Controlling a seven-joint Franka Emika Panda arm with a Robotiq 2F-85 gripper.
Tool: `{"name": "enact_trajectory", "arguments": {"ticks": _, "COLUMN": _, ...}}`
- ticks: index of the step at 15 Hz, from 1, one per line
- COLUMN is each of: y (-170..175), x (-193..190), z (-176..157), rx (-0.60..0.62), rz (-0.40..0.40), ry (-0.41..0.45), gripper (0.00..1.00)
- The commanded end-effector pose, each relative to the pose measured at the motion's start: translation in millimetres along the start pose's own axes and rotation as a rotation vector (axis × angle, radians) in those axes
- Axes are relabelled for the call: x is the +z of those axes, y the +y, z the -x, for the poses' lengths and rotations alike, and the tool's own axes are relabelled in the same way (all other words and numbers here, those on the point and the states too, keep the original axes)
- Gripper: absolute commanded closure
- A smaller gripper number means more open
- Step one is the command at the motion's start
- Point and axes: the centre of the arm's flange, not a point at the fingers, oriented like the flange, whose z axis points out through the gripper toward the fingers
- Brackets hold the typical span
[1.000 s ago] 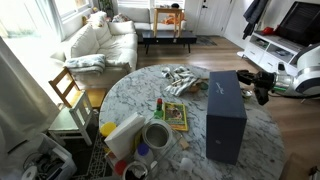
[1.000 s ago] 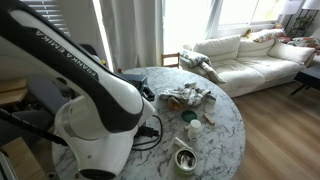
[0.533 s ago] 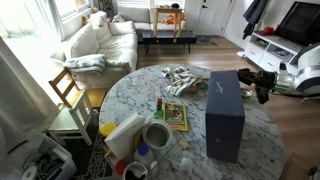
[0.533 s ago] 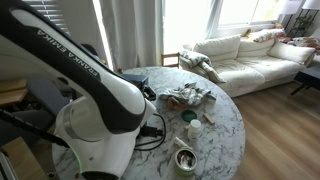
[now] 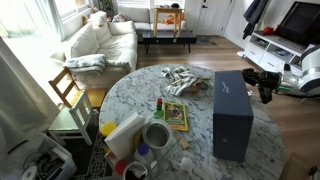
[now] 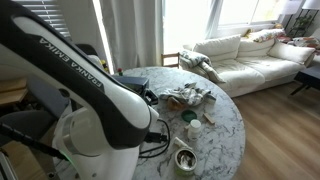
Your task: Flip the blue box and place it upside down on the table
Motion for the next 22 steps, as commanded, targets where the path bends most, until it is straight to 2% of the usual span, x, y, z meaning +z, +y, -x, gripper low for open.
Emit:
{"name": "enact_trajectory", "arguments": {"ticks": 1, "y": 0.3, "x": -1.8, "z": 1.1, "rx": 0.002, "rz": 0.001, "ry": 0.005, "gripper": 0.96}}
{"name": "enact_trajectory", "arguments": {"ticks": 5, "y": 0.4, "x": -2.2, "z": 1.5, "rx": 0.002, "rz": 0.001, "ry": 0.007, "gripper": 0.96}}
{"name": "enact_trajectory", "arguments": {"ticks": 6, "y": -1.7, "x": 1.5, "z": 8.3, "rx": 0.005, "rz": -0.006, "ry": 0.050, "gripper": 0.99}}
{"name": "enact_trajectory", "arguments": {"ticks": 12, "y": -19.7, "x": 24.9, "z": 17.6, "rx": 0.089, "rz": -0.074, "ry": 0.305, "gripper": 0.99}}
{"name": "enact_trajectory", "arguments": {"ticks": 14, "y": -25.6, "x": 28.8, "z": 24.6, "rx": 0.109, "rz": -0.111, "ry": 0.324, "gripper": 0.99}}
{"name": "enact_trajectory", "arguments": {"ticks": 19, "y": -27.2, "x": 27.6, "z": 42.7, "rx": 0.117, "rz": -0.161, "ry": 0.277, "gripper": 0.99}}
{"name": "enact_trajectory", "arguments": {"ticks": 20, "y": -26.9, "x": 27.2, "z": 45.4, "rx": 0.115, "rz": -0.169, "ry": 0.268, "gripper": 0.93}}
{"name": "enact_trajectory", "arguments": {"ticks": 21, "y": -26.6, "x": 27.1, "z": 46.9, "rx": 0.114, "rz": -0.180, "ry": 0.258, "gripper": 0.69}}
{"name": "enact_trajectory", "arguments": {"ticks": 22, "y": -24.9, "x": 26.6, "z": 46.7, "rx": 0.108, "rz": -0.189, "ry": 0.246, "gripper": 0.68}}
